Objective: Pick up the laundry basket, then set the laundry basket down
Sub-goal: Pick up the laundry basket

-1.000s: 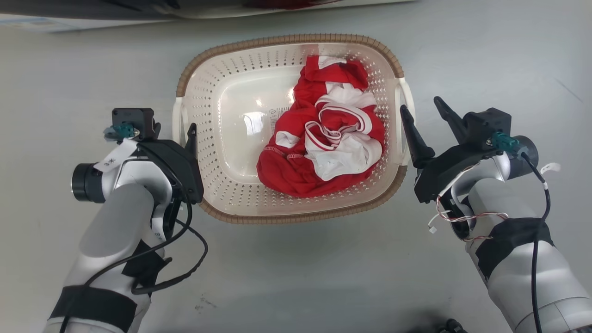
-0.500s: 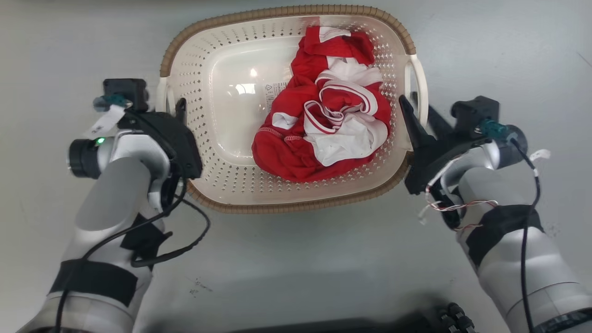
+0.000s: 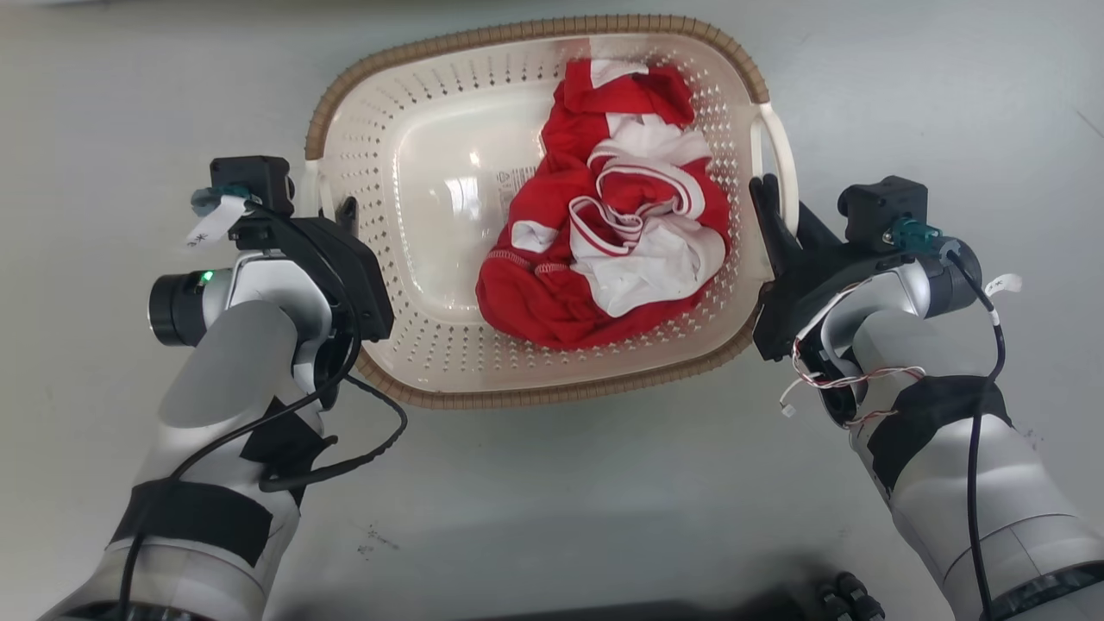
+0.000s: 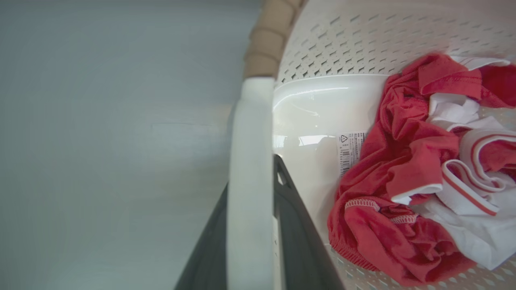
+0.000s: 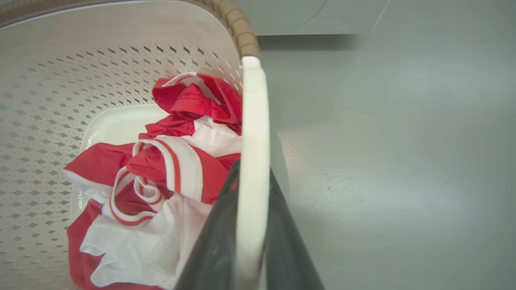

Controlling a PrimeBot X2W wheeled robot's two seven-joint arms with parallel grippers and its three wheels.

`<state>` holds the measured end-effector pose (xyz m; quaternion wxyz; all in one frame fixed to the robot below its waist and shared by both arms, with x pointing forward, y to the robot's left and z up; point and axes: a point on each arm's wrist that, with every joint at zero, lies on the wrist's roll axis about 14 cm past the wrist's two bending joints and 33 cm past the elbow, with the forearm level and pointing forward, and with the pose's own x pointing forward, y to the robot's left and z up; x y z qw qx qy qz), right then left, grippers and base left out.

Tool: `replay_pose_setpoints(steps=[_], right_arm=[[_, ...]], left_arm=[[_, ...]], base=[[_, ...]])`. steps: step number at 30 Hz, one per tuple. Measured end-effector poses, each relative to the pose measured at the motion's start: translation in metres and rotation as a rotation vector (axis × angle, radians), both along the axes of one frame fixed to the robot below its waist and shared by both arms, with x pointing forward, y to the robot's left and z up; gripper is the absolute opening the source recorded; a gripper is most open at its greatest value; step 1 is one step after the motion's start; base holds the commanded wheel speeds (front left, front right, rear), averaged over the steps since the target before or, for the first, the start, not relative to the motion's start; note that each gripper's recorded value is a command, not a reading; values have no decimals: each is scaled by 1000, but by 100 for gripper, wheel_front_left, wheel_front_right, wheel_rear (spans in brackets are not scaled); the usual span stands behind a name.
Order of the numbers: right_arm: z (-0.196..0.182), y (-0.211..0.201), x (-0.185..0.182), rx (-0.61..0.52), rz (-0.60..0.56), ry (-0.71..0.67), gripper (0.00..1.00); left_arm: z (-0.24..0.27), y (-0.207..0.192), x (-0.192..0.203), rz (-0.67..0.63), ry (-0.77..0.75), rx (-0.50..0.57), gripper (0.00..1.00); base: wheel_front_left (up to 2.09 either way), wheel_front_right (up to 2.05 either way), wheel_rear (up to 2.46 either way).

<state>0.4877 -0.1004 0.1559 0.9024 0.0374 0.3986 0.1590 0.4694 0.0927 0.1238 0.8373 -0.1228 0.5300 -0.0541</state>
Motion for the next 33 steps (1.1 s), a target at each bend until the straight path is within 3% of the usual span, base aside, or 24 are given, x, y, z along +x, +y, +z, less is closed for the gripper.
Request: replay_pose_setpoints(steps=[15, 33], right_arm=[[34, -2, -7, -15, 7, -2, 0], [89, -6, -41, -25, -22, 55, 0]], left_arm=[[38, -3, -4, 18, 0, -29, 0], [101, -7, -34, 17, 31, -69, 0]], base=[[0, 0, 0], [0, 0, 0]])
